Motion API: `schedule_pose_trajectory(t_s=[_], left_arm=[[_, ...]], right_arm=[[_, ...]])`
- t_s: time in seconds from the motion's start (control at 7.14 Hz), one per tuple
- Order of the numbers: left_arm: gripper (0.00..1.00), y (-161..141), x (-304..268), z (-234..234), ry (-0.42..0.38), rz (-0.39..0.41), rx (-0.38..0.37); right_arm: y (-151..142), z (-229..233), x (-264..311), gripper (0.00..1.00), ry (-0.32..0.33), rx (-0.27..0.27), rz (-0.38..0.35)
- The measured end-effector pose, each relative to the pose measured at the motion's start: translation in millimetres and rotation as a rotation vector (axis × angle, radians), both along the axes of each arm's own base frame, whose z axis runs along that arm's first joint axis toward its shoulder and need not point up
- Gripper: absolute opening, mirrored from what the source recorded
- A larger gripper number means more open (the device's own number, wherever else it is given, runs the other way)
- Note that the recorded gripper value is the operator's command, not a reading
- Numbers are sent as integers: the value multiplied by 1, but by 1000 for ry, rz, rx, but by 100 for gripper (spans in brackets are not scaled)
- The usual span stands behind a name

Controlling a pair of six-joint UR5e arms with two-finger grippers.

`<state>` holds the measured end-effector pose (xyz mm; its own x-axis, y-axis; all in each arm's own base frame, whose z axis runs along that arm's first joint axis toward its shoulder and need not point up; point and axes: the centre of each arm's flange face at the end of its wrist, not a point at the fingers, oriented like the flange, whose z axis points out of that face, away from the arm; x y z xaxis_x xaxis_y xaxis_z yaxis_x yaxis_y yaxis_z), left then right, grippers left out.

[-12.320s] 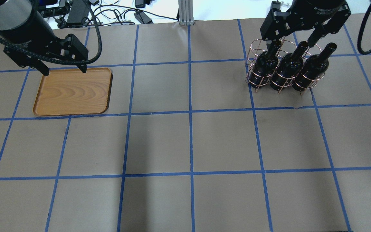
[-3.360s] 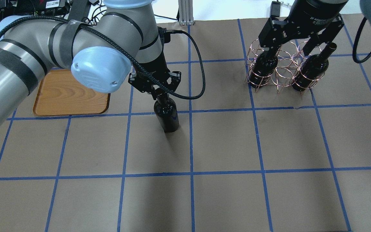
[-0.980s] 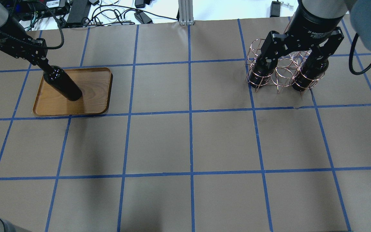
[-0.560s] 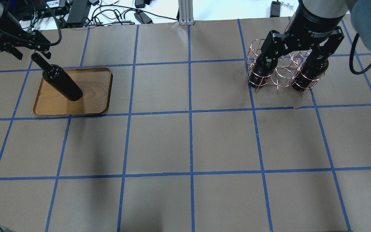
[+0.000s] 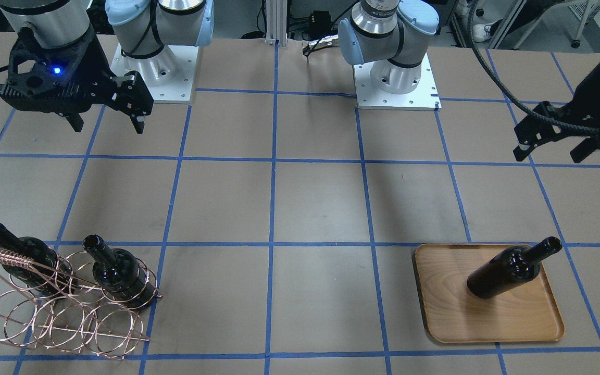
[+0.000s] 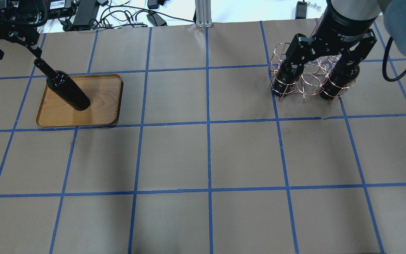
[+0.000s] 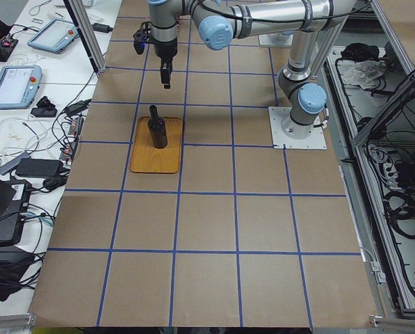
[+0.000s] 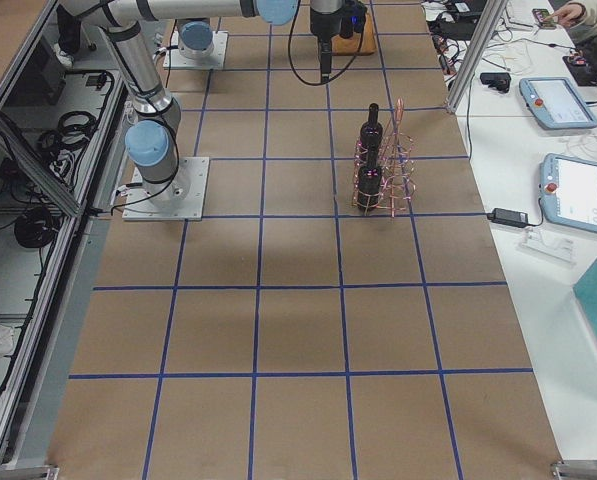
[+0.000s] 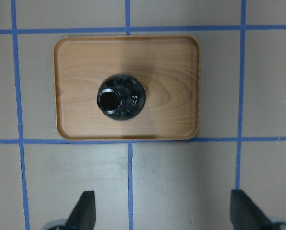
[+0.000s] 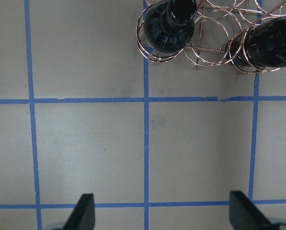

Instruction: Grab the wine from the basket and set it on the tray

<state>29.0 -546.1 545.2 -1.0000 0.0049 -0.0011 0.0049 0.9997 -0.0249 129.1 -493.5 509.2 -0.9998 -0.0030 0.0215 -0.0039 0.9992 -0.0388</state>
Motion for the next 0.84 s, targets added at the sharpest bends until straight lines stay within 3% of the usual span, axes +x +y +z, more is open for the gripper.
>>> schedule_pose_trajectory(t_s=[0.56,0.84], left_arm=[[100,31,-95,22,-1,-19,-4],[100,40,-114,19,6,-35,9]], right_arm=[[0,0,0,100,2,0,1],[0,0,0,100,3,0,2]])
